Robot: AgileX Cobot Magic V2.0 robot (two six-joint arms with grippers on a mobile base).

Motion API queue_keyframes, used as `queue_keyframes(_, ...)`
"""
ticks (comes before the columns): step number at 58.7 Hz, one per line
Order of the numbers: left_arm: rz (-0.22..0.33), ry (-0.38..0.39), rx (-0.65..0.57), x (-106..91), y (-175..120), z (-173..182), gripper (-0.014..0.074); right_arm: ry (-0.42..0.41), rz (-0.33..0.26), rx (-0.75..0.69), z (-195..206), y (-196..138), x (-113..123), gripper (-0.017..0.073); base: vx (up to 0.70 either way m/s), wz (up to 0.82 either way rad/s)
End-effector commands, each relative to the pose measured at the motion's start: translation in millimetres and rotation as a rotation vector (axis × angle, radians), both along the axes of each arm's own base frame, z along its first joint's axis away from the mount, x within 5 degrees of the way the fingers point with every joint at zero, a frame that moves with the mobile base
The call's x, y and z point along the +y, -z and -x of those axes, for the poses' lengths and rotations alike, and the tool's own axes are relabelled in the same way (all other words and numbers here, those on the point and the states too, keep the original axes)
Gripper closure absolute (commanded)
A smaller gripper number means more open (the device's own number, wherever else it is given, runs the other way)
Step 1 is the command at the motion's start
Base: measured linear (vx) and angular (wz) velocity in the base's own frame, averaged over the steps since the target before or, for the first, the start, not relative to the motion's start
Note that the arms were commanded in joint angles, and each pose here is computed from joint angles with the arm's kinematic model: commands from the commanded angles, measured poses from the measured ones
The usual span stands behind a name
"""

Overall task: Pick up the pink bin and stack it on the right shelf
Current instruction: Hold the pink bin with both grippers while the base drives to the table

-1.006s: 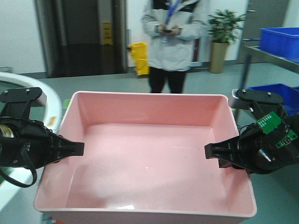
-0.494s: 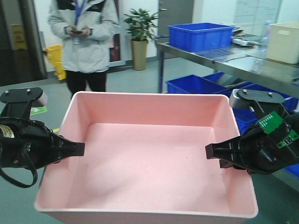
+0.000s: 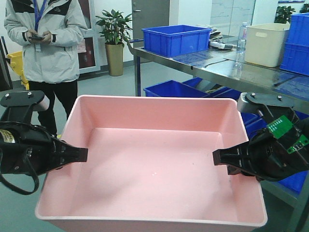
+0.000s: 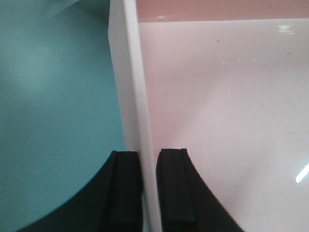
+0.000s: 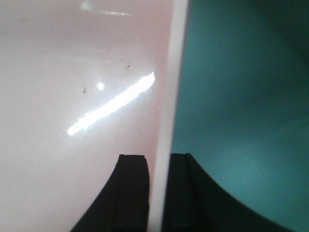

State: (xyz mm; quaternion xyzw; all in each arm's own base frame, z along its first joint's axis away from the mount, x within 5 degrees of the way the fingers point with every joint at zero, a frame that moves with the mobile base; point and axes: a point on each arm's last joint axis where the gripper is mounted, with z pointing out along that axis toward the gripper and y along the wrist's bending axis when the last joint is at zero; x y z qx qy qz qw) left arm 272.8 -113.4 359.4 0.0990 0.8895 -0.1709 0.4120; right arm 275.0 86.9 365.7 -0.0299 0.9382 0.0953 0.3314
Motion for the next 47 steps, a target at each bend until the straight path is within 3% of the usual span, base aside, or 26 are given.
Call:
queue_keyframes(1, 0.052, -0.008, -0.149, 1.6, -28.3, 3.6, 0.0595, -0.008, -0.025, -0.149, 1.7, -25.5, -2.7, 0.0568, 0.32, 0.02)
queue_keyframes(47, 0.052, -0.008, -0.149, 1.6, -28.3, 3.6, 0.0595, -0.008, -0.025, -0.149, 1.7, -25.5, -2.7, 0.0568, 0.46, 0.14)
